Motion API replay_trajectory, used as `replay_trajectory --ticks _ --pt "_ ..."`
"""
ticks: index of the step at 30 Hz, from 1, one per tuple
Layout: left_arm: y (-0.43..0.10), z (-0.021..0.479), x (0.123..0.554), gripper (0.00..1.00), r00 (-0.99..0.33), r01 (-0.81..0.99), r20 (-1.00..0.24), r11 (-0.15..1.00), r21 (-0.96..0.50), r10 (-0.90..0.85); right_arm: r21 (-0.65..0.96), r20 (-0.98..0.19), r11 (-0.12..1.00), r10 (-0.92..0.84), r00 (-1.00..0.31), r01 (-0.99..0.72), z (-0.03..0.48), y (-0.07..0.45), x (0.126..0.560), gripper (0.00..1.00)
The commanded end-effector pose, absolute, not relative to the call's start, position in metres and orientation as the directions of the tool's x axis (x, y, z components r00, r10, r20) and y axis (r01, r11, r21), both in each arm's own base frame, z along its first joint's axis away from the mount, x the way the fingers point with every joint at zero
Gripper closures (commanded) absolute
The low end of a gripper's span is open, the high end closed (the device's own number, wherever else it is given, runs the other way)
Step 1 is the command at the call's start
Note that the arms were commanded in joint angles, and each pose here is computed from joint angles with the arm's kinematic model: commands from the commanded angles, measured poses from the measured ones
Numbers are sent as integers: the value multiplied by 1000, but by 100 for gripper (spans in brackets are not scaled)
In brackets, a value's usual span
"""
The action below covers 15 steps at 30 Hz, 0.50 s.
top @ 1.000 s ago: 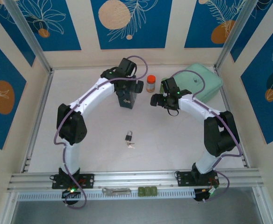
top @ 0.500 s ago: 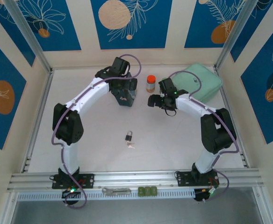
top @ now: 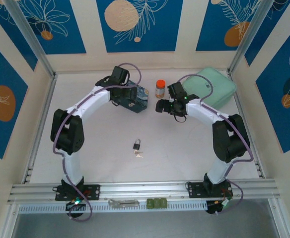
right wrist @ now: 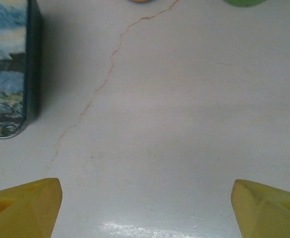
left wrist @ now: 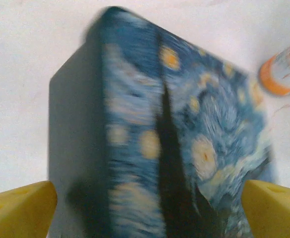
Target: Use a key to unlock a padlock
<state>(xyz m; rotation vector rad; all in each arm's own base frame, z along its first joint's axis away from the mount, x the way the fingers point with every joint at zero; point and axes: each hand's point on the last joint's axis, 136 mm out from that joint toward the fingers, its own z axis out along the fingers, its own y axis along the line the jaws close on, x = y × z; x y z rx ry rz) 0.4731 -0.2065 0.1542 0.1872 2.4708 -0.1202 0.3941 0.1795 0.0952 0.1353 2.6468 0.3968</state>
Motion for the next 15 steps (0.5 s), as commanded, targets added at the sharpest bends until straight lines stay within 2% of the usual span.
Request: replay_trajectory --ticks 1,10,15 --pt "-206 143 471 6 -799 155 -596 985 -76 80 365 -411 931 179 -894 19 98 197 402 11" --pt "-196 126 472 7 -817 126 -575 987 -97 48 364 -411 931 178 -894 18 99 198 404 11" --pt "-184 147 473 6 -789 107 -614 988 -107 19 361 -414 933 176 -893 17 100 195 403 11"
